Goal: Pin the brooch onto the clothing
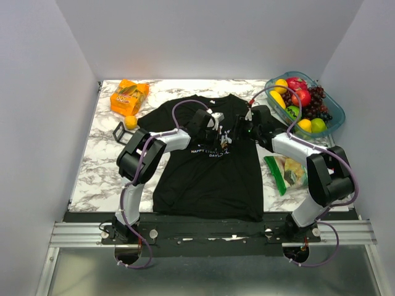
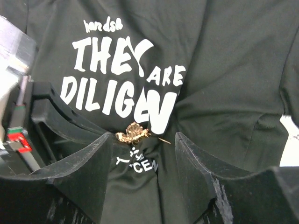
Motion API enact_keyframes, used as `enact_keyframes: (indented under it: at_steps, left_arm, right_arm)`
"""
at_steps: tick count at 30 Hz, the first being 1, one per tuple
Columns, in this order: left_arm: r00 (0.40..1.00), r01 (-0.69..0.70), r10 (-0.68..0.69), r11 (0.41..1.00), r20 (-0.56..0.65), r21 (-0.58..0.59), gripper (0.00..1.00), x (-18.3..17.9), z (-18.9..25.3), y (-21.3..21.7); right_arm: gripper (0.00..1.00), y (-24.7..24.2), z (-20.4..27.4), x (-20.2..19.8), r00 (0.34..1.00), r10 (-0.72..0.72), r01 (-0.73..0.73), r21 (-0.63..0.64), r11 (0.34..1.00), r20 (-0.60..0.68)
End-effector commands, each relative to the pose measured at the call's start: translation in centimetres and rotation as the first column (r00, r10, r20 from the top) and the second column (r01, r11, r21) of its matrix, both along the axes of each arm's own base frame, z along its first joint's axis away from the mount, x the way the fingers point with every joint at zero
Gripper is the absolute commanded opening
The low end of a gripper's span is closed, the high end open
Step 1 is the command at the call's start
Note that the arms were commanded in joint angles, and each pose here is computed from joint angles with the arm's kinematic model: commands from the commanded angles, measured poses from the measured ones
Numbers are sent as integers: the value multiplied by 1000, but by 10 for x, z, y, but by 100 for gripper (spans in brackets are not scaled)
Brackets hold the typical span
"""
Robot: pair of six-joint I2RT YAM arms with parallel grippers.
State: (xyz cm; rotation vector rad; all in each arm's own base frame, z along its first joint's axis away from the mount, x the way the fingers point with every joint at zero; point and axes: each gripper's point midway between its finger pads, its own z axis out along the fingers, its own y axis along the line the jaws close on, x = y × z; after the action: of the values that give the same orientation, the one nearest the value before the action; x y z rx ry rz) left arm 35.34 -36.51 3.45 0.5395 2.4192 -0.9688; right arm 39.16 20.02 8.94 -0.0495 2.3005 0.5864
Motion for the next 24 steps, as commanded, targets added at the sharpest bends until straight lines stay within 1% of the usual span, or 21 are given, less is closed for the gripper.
enact_keyframes:
  at_steps: [1,4,5,6,10,16,20,24]
  left_arm:
    - [999,39,-36,995,27,-92,0,-2,24,-10]
    - [999,46,-43,994,25,-100,0,-3,25,-11]
    - [999,47,-44,994,25,-102,0,-2,26,-11]
    - [999,50,-48,993,21,-105,0,-3,25,-11]
    - [999,52,-50,992,17,-111,0,-4,25,-12]
    - [998,56,-53,990,25,-127,0,-3,30,-13]
    - [998,63,-60,988,21,-140,0,-4,32,-14]
    - [998,62,-60,988,16,-140,0,-5,30,-13]
  right_arm:
    - [61,0,-21,-19,996,-14,15,10,1000,-85]
    - [57,2,-33,-23,992,-11,15,27,1000,-124]
    - [56,5,-30,-18,995,-10,15,43,999,-101]
    - [55,4,-32,-18,994,-16,21,48,999,-107]
    - [54,2,-36,-21,993,-26,38,100,994,-118]
    - [55,-5,-42,-23,990,-30,52,159,986,-137]
    - [59,-5,-43,-21,992,-27,50,194,980,-123]
    - [59,-6,-44,-16,993,-18,46,237,971,-118]
